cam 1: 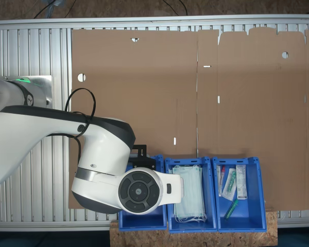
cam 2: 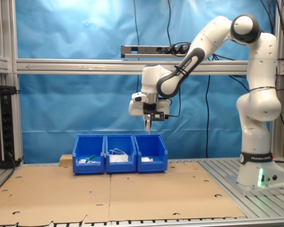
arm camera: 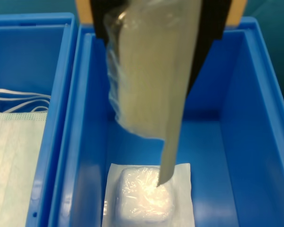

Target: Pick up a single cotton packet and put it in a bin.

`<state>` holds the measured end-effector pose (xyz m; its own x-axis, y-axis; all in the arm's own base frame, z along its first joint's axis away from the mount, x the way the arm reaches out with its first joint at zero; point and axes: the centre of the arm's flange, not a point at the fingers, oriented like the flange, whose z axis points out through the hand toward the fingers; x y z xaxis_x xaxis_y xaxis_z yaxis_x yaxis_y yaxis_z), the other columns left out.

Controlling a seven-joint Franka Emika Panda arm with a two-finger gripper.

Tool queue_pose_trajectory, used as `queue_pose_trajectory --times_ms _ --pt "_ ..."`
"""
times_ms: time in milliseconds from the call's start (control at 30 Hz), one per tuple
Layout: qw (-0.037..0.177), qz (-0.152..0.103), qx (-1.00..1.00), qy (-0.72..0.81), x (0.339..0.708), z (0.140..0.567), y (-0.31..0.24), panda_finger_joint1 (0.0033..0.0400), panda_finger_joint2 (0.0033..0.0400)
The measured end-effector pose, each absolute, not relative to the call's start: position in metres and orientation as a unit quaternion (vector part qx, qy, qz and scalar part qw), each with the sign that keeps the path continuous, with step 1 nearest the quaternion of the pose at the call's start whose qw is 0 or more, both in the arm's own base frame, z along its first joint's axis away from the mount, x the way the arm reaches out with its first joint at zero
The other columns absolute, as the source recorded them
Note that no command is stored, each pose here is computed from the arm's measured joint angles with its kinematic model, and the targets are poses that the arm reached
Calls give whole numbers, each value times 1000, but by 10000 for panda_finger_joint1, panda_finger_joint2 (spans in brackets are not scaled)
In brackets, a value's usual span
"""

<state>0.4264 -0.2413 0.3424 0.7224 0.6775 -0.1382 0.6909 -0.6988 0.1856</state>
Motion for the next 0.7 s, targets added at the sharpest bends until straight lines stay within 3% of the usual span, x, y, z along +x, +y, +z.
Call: queue_pose_trajectory --times_ms 700 --pt "114 -28 928 355 427 343 -241 53 53"
